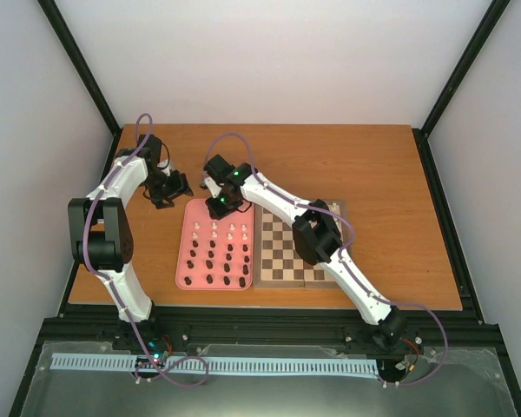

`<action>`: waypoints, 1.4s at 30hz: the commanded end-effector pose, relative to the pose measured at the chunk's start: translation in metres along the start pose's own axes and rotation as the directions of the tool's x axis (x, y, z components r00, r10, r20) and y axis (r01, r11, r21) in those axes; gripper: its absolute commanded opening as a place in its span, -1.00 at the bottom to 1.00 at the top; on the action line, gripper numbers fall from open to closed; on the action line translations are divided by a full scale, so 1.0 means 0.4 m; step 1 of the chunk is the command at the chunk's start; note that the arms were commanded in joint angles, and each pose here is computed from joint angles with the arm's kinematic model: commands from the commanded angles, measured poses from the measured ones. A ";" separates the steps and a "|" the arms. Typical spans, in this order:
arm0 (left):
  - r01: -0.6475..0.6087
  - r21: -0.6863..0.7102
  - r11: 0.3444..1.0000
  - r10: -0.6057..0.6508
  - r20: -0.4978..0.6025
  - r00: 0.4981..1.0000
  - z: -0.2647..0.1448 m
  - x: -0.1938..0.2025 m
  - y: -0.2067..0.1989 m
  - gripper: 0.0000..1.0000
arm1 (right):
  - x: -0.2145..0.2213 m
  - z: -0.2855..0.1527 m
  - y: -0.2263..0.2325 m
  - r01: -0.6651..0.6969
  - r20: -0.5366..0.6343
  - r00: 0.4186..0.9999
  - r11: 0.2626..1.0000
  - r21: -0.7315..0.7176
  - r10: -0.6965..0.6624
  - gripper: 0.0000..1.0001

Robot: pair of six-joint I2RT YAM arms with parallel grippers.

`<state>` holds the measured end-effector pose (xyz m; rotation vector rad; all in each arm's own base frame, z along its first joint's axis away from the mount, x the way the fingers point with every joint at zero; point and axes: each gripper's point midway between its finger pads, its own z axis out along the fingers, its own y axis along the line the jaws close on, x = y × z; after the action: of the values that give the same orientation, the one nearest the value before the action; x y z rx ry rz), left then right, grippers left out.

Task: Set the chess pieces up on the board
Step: Pick up the chess piece from the storage box, then place the chess piece on the chessboard.

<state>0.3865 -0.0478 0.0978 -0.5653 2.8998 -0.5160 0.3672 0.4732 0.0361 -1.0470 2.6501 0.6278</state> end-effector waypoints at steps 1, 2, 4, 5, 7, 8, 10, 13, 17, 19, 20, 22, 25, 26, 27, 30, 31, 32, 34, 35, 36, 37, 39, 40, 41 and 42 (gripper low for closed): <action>0.005 0.020 1.000 -0.005 -0.002 1.000 0.003 -0.003 -0.013 0.57 | -0.015 0.009 0.016 0.020 0.020 1.000 1.000 -0.008 -0.020 -0.55; 0.005 0.020 1.000 -0.005 0.000 1.000 0.002 -0.004 -0.013 0.57 | -0.016 0.008 0.014 0.021 0.022 1.000 1.000 -0.007 -0.021 -0.61; 0.002 0.020 1.000 -0.002 0.001 1.000 0.000 -0.005 -0.014 0.57 | -0.016 0.006 0.011 0.019 0.020 1.000 1.000 -0.003 -0.019 -0.69; 0.002 0.021 1.000 -0.002 0.000 1.000 0.000 -0.004 -0.014 0.57 | -0.017 0.003 0.010 0.019 0.022 1.000 1.000 0.000 -0.019 -0.72; 0.002 0.020 1.000 -0.002 0.000 1.000 0.000 -0.004 -0.014 0.57 | -0.018 -0.003 0.006 0.019 0.022 1.000 1.000 0.007 -0.020 -0.75; 0.001 0.020 1.000 -0.002 0.001 1.000 -0.001 -0.005 -0.014 0.57 | -0.019 -0.009 0.005 0.021 0.024 0.999 1.000 0.011 -0.021 -0.75; 0.003 0.021 1.000 -0.003 0.000 1.000 -0.001 -0.004 -0.014 0.57 | -0.023 -0.023 0.003 0.024 0.028 0.999 1.000 0.018 -0.024 -0.76; 0.000 0.024 1.000 0.000 0.001 1.000 -0.002 -0.005 -0.016 0.57 | -0.036 -0.062 0.008 0.033 0.048 0.998 0.999 0.032 -0.034 -0.77; -0.003 0.021 1.000 0.003 0.002 1.000 -0.004 -0.005 -0.016 0.57 | -0.065 -0.151 0.012 0.025 0.101 0.994 0.999 0.047 -0.030 -0.77; -0.004 0.020 1.000 0.004 0.004 1.000 -0.005 -0.006 -0.016 0.57 | -0.076 -0.201 0.007 0.004 0.129 0.992 0.999 0.050 -0.010 -0.77; -0.005 0.019 1.000 0.005 0.005 1.000 -0.007 -0.007 -0.015 0.57 | -0.079 -0.225 0.001 -0.012 0.141 0.990 0.998 0.053 0.005 -0.77; -0.009 0.014 1.000 0.009 0.007 1.000 -0.008 -0.008 -0.014 0.57 | -0.077 -0.282 -0.016 -0.049 0.159 0.986 0.997 0.062 0.039 -0.77; -0.009 0.013 1.000 0.009 0.005 1.000 -0.008 -0.007 -0.013 0.57 | -0.047 -0.365 -0.062 -0.099 0.164 0.983 0.989 0.107 0.081 -0.78; -0.010 0.014 1.000 0.010 0.005 1.000 -0.008 -0.008 -0.014 0.57 | -0.028 -0.393 -0.079 -0.114 0.159 0.983 0.985 0.128 0.093 -0.78; -0.010 0.013 1.000 0.010 0.004 1.000 -0.008 -0.009 -0.014 0.57 | -0.010 -0.429 -0.099 -0.130 0.159 0.982 0.980 0.153 0.105 -0.78; -0.013 0.016 1.000 0.013 0.005 1.000 -0.012 -0.011 -0.018 0.57 | 0.116 -0.494 -0.170 -0.181 0.084 0.983 0.947 0.265 0.165 -0.79; -0.014 0.016 1.000 0.014 0.005 1.000 -0.013 -0.011 -0.019 0.57 | 0.172 -0.523 -0.191 -0.204 0.066 0.979 0.932 0.299 0.194 -0.79; -0.015 0.015 1.000 0.015 0.005 1.000 -0.013 -0.012 -0.019 0.57 | 0.201 -0.548 -0.212 -0.232 0.068 0.973 0.917 0.324 0.222 -0.80; -0.015 0.016 1.000 0.015 0.005 1.000 -0.013 -0.012 -0.019 0.58 | 0.305 -0.605 -0.255 -0.309 0.059 0.949 0.880 0.361 0.309 -0.80; -0.014 0.016 1.000 0.014 0.004 1.000 -0.012 -0.011 -0.018 0.57 | 0.346 -0.634 -0.275 -0.352 0.065 0.933 0.859 0.373 0.354 -0.81; -0.014 0.015 1.000 0.014 0.003 1.000 -0.010 -0.010 -0.017 0.57 | 0.391 -0.655 -0.297 -0.392 0.064 0.914 0.834 0.389 0.400 -0.81; -0.013 0.014 1.000 0.013 0.002 1.000 -0.008 -0.010 -0.017 0.57 | 0.432 -0.678 -0.313 -0.425 0.068 0.897 0.811 0.402 0.436 -0.81; -0.011 0.015 1.000 0.011 -0.003 1.000 -0.006 -0.009 -0.016 0.57 | 0.503 -0.718 -0.330 -0.471 0.074 0.869 0.772 0.427 0.490 -0.81; -0.011 0.017 1.000 0.011 -0.003 1.000 -0.005 -0.009 -0.017 0.57 | 0.537 -0.730 -0.329 -0.490 0.071 0.855 0.756 0.435 0.514 -0.81; -0.010 0.018 1.000 0.010 -0.004 1.000 -0.004 -0.009 -0.017 0.57 | 0.567 -0.738 -0.328 -0.507 0.069 0.842 0.741 0.441 0.535 -0.81; -0.009 0.019 1.000 0.009 -0.004 1.000 -0.003 -0.010 -0.017 0.57 | 0.595 -0.741 -0.322 -0.522 0.062 0.829 0.728 0.444 0.556 -0.81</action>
<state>0.3857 -0.0490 0.0975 -0.5652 2.9048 -0.5260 0.3079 0.1405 0.1748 -0.2776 2.8874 0.1177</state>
